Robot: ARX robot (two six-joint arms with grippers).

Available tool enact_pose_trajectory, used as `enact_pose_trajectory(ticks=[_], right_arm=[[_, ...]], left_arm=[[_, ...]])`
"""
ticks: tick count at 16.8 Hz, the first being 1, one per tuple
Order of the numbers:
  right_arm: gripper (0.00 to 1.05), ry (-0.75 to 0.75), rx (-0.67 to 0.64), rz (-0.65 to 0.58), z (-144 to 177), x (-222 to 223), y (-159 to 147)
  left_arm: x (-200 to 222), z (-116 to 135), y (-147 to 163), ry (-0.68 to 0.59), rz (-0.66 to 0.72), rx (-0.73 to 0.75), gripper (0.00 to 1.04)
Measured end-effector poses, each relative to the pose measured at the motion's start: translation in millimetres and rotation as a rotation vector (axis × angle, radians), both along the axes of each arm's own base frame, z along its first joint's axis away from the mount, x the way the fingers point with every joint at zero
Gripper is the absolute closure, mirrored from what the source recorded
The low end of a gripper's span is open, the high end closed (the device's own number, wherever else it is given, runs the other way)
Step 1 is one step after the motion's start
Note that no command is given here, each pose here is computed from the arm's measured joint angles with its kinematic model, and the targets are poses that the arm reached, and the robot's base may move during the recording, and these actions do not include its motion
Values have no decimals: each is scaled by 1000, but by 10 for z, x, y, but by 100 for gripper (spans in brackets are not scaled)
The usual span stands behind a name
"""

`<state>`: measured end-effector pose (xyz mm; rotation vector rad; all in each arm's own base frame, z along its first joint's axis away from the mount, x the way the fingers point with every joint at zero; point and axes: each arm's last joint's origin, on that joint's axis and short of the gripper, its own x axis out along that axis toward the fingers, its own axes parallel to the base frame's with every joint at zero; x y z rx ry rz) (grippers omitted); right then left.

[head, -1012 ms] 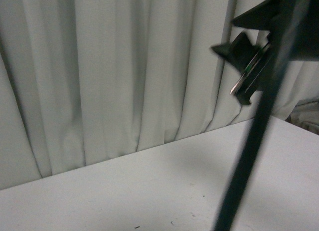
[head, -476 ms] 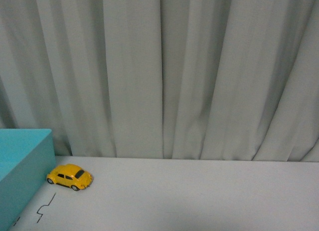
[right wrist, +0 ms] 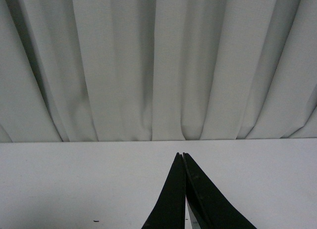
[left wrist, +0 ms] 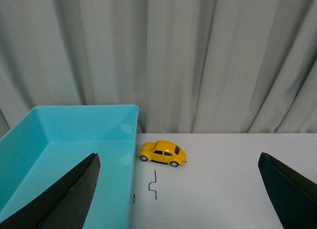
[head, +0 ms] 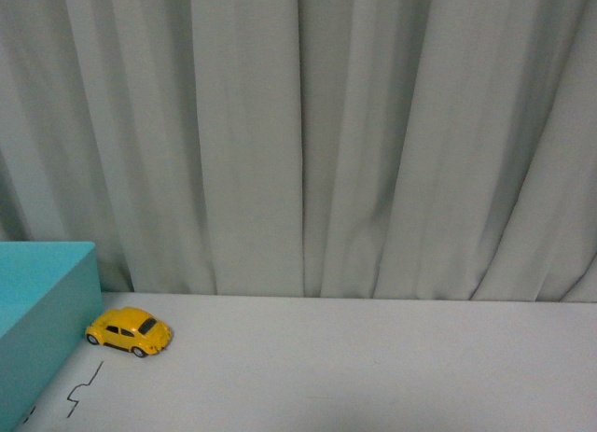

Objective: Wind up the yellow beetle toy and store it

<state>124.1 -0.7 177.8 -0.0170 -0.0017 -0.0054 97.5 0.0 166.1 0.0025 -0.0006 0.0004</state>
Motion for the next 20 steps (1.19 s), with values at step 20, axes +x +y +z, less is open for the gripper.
enact_pose_trajectory(ticks=[20], right_arm=[[67, -2, 2, 0, -112, -268, 1]], left_arm=[[0, 0, 0, 0, 0, 0, 7]])
